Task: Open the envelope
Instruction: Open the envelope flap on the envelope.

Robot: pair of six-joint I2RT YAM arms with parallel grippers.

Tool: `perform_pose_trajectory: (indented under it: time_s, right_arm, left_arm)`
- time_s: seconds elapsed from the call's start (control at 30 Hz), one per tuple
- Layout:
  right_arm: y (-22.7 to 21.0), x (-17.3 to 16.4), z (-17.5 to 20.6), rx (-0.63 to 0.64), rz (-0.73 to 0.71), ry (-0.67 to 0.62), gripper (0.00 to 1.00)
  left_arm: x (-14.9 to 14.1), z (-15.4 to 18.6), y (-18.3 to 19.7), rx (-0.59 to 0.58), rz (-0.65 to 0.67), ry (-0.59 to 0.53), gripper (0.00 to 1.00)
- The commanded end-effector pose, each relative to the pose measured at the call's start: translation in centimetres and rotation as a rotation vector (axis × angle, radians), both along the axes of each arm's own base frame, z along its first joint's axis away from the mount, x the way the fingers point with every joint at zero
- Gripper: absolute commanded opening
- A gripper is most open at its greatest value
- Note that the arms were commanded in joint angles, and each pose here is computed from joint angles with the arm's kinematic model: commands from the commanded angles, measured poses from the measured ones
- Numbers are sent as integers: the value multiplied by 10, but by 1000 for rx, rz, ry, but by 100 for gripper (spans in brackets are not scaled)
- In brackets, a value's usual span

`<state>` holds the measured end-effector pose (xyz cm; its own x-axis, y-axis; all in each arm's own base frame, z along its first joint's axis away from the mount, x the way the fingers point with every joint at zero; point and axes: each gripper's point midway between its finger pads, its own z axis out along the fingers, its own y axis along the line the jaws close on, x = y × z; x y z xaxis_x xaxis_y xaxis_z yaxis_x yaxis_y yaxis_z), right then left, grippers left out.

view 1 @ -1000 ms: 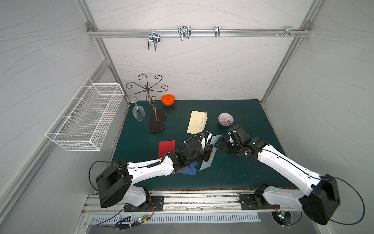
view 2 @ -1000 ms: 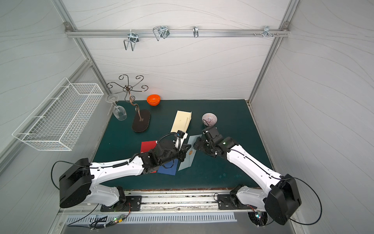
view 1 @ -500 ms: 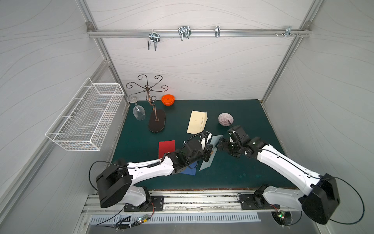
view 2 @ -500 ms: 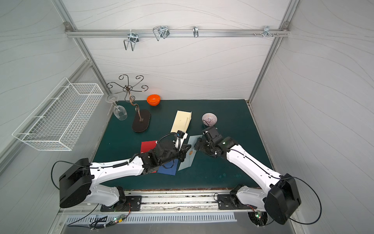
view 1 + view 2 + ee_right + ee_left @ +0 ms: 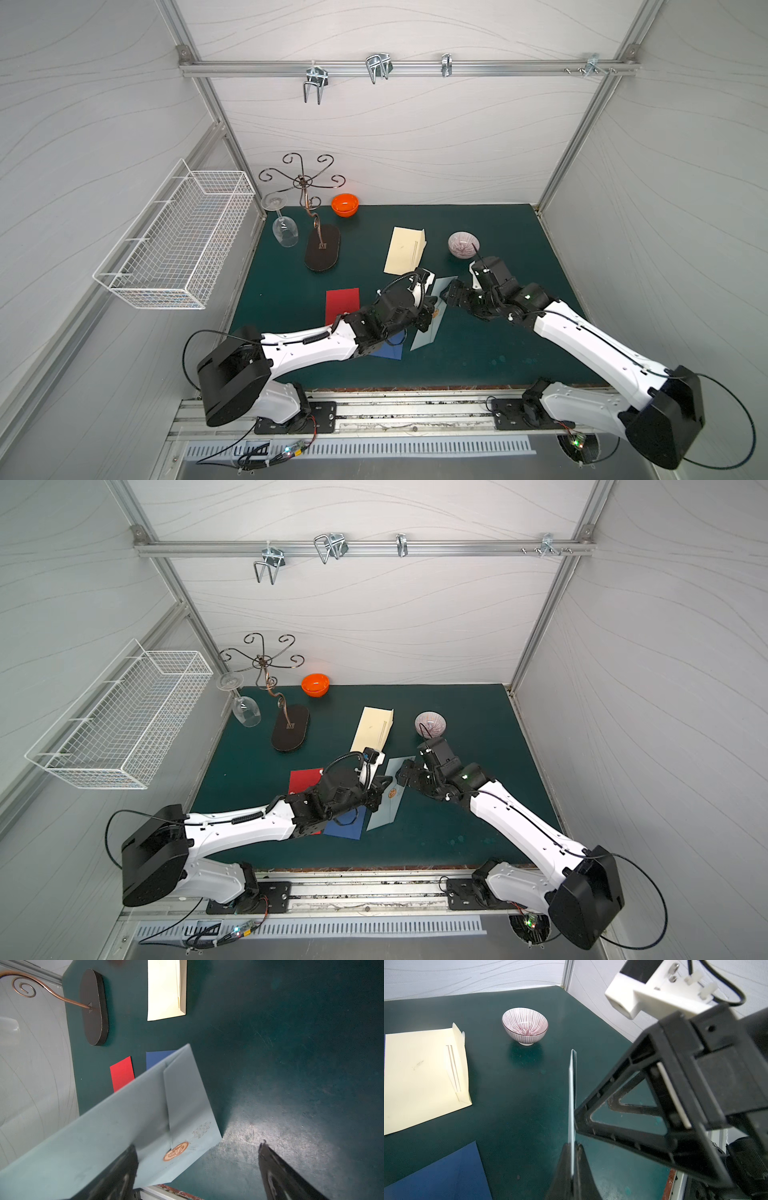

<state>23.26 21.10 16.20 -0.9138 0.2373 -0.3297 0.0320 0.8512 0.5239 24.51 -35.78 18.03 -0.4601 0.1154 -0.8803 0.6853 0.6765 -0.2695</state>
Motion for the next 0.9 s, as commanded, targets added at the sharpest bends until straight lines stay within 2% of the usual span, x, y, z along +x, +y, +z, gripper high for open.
perform_pose_trajectory:
  time_s: [0.0, 0.5, 0.87]
  right_arm:
    - [2, -2, -5, -29, 18, 23, 92]
    - [-13, 0, -19, -128, -30, 60, 92]
    - [-11, -3, -10, -108, -5, 41, 93]
  left_arm:
    - [-1, 25, -9, -64, -33, -60, 0]
    - [-2, 26, -9, -51, -45, -75, 0]
    - [-1, 22, -9, -47, -37, -61, 0]
